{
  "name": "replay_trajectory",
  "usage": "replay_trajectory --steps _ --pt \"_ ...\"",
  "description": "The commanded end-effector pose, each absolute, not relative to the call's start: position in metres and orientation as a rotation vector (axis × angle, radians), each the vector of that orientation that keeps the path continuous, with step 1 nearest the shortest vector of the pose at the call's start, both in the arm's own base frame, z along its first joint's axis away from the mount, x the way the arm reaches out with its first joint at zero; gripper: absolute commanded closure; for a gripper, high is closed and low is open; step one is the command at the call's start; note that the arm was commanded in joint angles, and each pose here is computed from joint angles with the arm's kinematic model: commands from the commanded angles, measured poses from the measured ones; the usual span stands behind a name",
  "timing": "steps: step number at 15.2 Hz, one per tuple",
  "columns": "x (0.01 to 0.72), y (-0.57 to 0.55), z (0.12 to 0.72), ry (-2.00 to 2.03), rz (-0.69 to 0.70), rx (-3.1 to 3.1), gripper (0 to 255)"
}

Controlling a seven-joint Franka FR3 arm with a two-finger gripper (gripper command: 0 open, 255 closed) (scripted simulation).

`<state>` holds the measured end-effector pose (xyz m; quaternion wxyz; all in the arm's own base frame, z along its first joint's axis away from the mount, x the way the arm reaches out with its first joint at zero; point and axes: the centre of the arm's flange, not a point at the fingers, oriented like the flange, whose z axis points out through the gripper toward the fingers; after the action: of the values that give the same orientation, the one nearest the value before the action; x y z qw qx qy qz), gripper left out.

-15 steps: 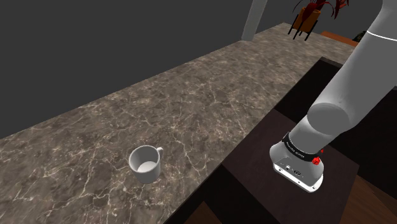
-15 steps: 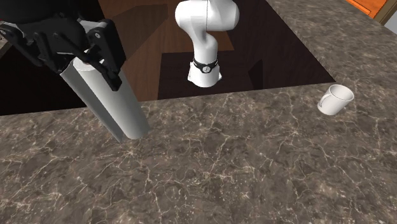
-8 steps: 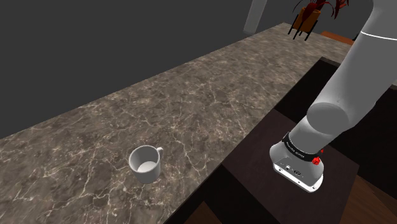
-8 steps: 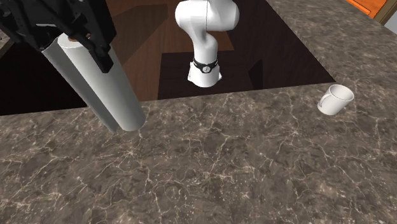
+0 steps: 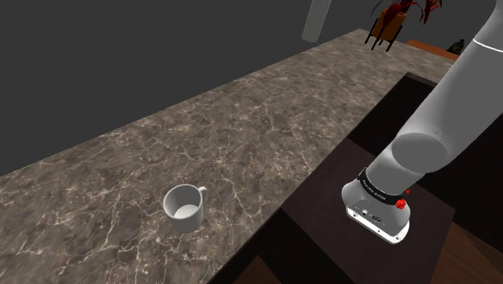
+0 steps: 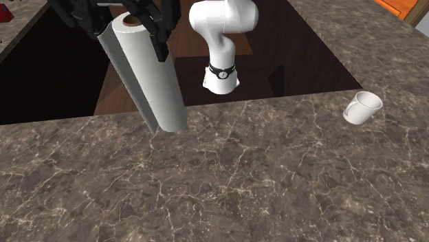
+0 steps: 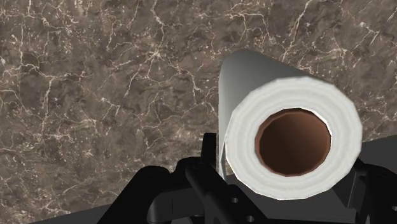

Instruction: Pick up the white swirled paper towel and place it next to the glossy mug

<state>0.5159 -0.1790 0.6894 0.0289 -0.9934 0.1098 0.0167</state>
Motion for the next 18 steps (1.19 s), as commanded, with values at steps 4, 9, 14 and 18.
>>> replay_trajectory --steps 4,9,14,18 --pt "0.505 -0.113 0.688 0.34 0.052 -3.065 255" --pt "0.495 -0.048 0.688 0.34 0.052 -3.065 255" --pt "0.485 0.018 0.688 0.34 0.052 -3.065 255" --pt "0.478 0.07 0.689 0.34 0.052 -3.065 255"
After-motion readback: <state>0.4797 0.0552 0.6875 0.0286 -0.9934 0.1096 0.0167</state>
